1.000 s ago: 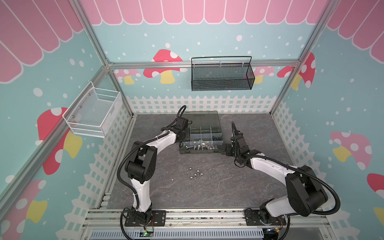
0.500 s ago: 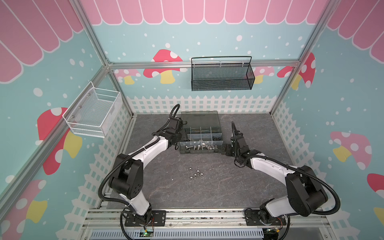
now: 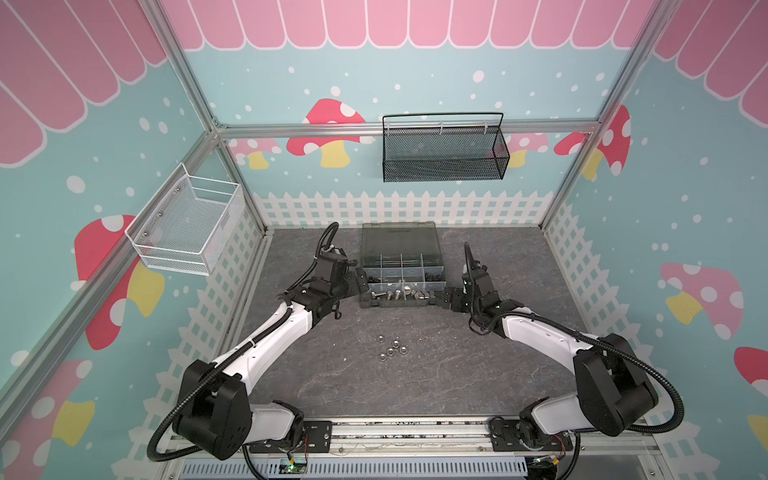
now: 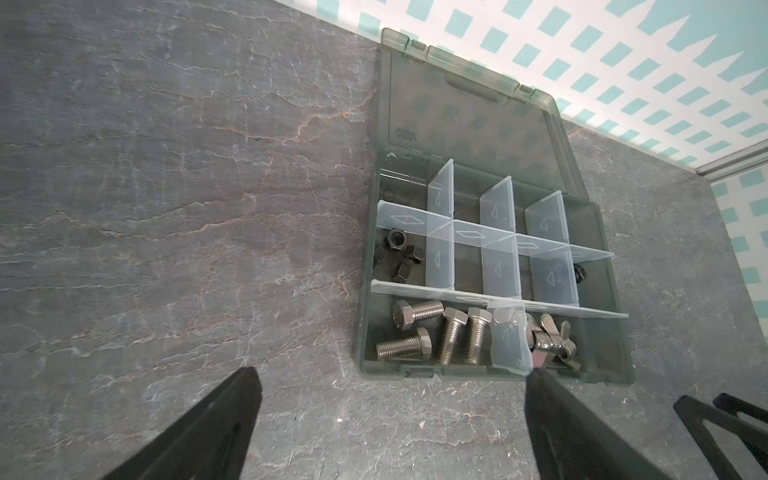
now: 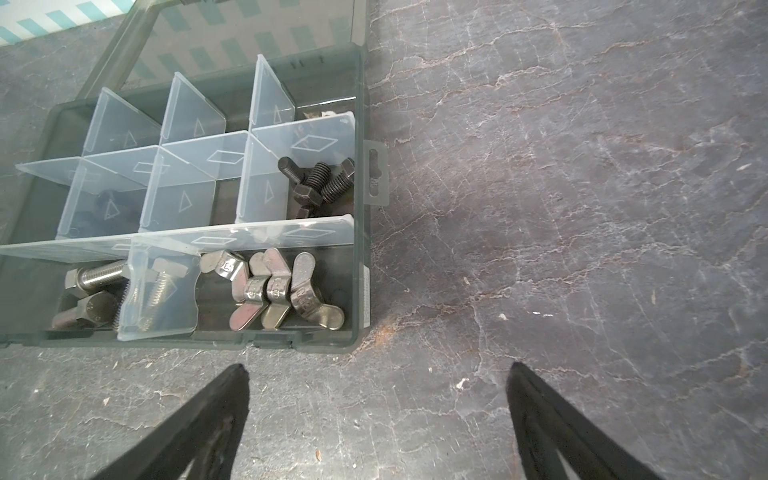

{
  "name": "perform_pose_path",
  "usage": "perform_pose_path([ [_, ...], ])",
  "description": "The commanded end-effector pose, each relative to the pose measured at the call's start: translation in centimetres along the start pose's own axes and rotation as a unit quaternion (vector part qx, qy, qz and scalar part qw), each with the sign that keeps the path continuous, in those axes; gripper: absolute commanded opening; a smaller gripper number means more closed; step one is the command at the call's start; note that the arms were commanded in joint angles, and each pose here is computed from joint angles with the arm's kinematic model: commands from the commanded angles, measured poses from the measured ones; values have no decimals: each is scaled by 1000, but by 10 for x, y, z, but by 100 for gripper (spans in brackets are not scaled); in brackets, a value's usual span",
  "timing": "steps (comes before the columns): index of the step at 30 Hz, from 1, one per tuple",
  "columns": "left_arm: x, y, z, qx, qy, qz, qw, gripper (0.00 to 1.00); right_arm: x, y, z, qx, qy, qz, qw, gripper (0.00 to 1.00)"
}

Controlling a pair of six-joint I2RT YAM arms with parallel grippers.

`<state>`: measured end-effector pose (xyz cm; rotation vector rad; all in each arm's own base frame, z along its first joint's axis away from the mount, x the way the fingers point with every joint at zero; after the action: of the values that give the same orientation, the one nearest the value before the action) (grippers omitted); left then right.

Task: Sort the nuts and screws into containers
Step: 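Withdraw the left gripper toward the robot while the right gripper moves toward the silver nuts, then lower the right gripper and close it on a silver hex nut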

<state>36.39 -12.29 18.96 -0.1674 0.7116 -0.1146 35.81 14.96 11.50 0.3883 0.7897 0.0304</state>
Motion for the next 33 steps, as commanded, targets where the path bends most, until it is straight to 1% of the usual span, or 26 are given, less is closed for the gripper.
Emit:
perform_pose_path([
  [1, -12, 10, -3, -16, -19, 12, 1000, 100, -6, 6, 3, -3, -6, 20, 1000, 98],
  [5, -25, 17, -14, -29, -33, 12, 999, 100, -9, 9, 1, -8, -5, 34, 999, 100],
  [9, -37, 25, -23, -45, -52, 12, 998, 100, -12, 16, -2, -22, -2, 48, 999, 97],
  [15, -50, 31, -28, -64, -80, 5, 995, 100, -16, 33, -18, -58, 13, 56, 997, 93],
  [19, -54, 35, -33, -76, -89, 4, 993, 100, -17, 50, -38, -102, 35, 44, 993, 90],
  [22, -55, 39, -40, -86, -98, 5, 991, 100, -19, 66, -58, -139, 67, 38, 987, 86],
  [27, -55, 48, -48, -103, -111, 16, 988, 100, -22, 89, -95, -189, 131, 45, 972, 78],
  [29, -55, 50, -50, -108, -113, 20, 987, 100, -23, 98, -111, -211, 154, 46, 964, 75],
  [31, -53, 51, -53, -114, -112, 21, 987, 100, -24, 104, -126, -231, 176, 39, 956, 74],
  [33, -50, 52, -56, -120, -110, 23, 986, 100, -26, 110, -142, -252, 200, 38, 946, 70],
])
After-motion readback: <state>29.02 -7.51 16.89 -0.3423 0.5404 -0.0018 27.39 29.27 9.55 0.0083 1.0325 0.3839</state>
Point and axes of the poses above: each gripper's point midway between its finger pads, its own x axis out along the fingers, its own y axis along the line the jaws close on, z = x × y, the point moved 1 cm from there along -x, back along the fingers, and after that the axes turned 12 degrees about x, right-handed, at the moved point
